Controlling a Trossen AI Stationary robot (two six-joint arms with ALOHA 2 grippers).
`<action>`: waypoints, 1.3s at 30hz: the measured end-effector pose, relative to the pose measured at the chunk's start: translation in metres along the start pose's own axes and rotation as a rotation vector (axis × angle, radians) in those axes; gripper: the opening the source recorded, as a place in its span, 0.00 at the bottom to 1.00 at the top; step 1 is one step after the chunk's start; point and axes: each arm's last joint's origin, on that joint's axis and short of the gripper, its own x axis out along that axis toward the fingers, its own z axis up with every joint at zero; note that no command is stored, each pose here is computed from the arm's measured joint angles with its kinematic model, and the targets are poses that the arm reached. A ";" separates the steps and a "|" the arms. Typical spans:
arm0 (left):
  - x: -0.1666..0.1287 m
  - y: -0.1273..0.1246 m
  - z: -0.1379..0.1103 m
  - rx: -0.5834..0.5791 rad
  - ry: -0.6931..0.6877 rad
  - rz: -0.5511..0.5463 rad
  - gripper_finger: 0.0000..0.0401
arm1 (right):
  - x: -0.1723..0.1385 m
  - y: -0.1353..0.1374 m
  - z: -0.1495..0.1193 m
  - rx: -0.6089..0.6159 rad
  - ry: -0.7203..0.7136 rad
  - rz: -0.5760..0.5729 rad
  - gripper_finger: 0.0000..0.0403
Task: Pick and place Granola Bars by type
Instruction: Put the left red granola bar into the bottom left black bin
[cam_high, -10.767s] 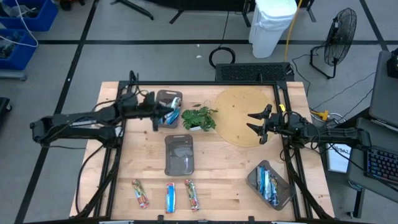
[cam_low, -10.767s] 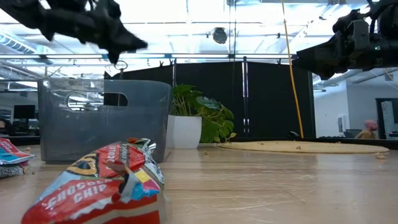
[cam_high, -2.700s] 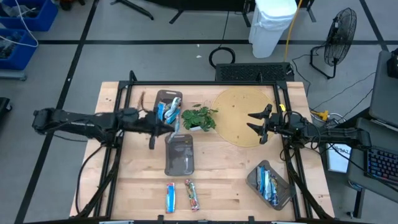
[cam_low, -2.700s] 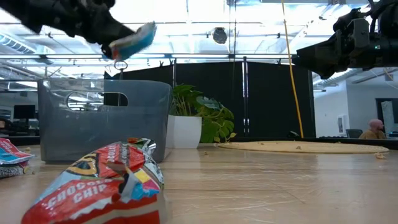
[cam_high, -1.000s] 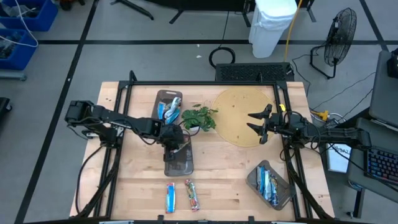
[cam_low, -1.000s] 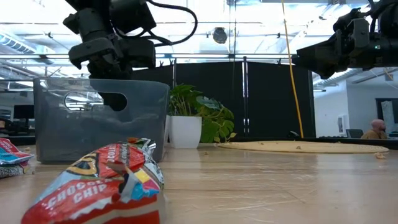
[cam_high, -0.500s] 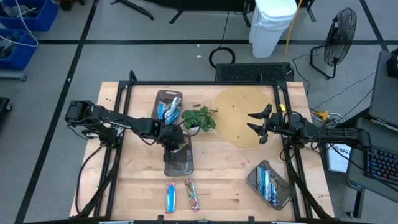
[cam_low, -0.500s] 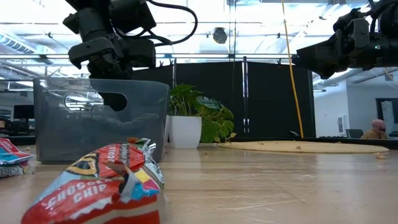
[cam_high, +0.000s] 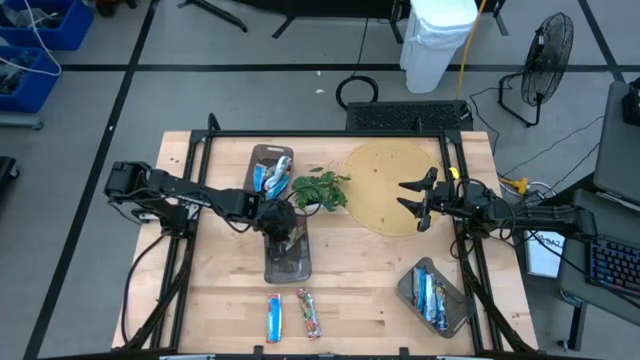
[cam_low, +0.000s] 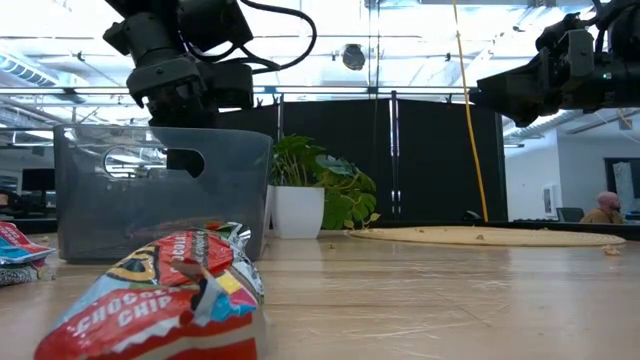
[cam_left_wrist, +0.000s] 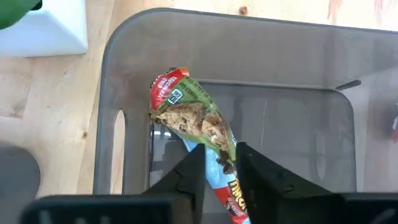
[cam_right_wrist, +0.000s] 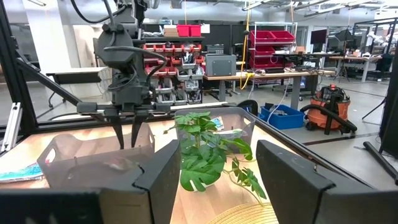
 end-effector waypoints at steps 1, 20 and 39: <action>0.000 0.000 0.000 0.000 0.000 0.000 0.25 | 0.000 0.000 0.000 0.000 0.000 0.000 0.50; -0.082 -0.050 -0.006 0.023 -0.178 -0.473 0.38 | 0.000 0.000 0.000 0.000 -0.002 0.000 0.50; -0.062 -0.160 -0.048 -0.746 0.149 -0.540 0.38 | 0.000 0.000 -0.001 -0.001 0.005 0.000 0.50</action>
